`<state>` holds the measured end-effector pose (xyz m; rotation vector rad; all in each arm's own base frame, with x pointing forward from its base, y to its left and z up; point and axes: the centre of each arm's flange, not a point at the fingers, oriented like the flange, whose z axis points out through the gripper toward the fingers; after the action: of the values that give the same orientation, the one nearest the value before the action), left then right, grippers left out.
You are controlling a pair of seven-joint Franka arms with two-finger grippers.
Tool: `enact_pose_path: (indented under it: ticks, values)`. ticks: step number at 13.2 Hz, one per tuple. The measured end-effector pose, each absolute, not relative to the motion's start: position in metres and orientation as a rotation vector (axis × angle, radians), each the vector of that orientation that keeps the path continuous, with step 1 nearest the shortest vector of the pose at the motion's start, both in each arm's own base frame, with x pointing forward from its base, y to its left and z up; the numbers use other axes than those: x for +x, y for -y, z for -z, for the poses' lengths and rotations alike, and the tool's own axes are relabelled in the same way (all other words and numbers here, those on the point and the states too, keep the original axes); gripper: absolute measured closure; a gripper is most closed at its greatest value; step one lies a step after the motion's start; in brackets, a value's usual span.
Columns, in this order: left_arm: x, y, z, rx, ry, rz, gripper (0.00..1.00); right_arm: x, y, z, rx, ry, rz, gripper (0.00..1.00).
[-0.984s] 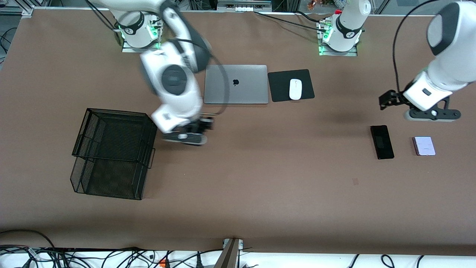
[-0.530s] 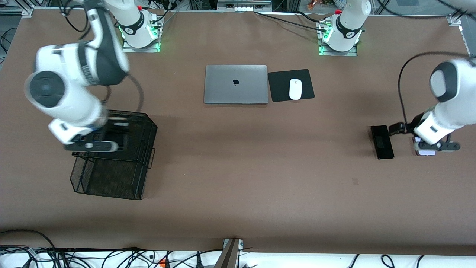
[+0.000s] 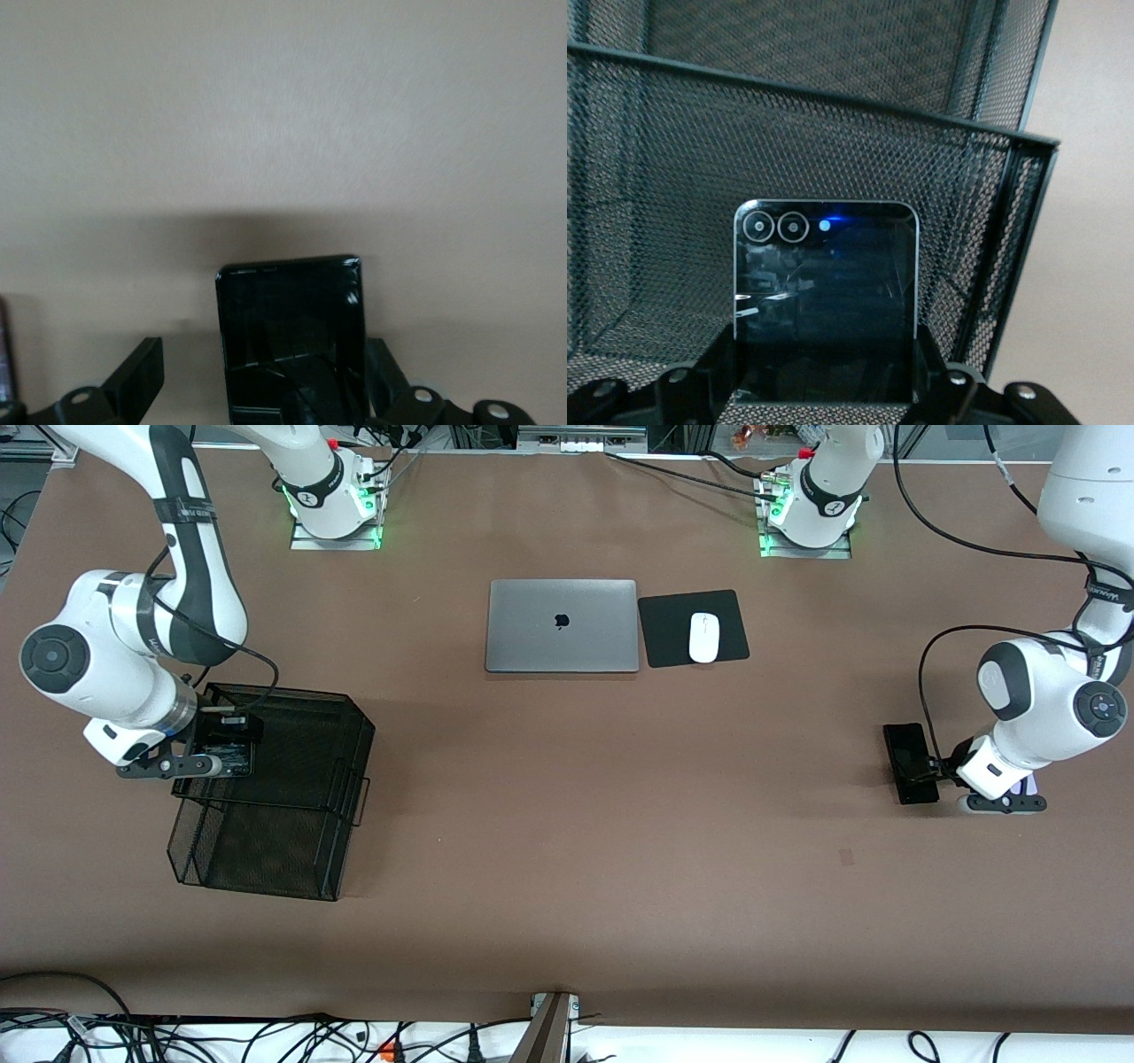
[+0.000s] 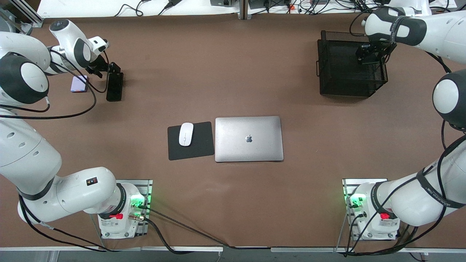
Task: Place phones with both arms
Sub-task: 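Place the flip phone in the basket while the left gripper grasps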
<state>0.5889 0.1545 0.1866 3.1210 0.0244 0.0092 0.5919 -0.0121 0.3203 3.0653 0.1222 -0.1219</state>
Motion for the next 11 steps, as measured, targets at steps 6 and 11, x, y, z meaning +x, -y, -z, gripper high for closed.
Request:
enact_pose_path:
  ticks: [6, 11]
  values:
    - [0.575, -0.145, -0.169, 3.109, -0.012, 0.030, 0.00, 0.595, 0.035, -0.319, 3.068, -0.039, 0.124, 0.00]
    - [0.574, -0.145, -0.166, 3.106, -0.012, 0.038, 0.21, 0.626, 0.006, -0.395, 3.080, 0.045, 0.113, 0.00]
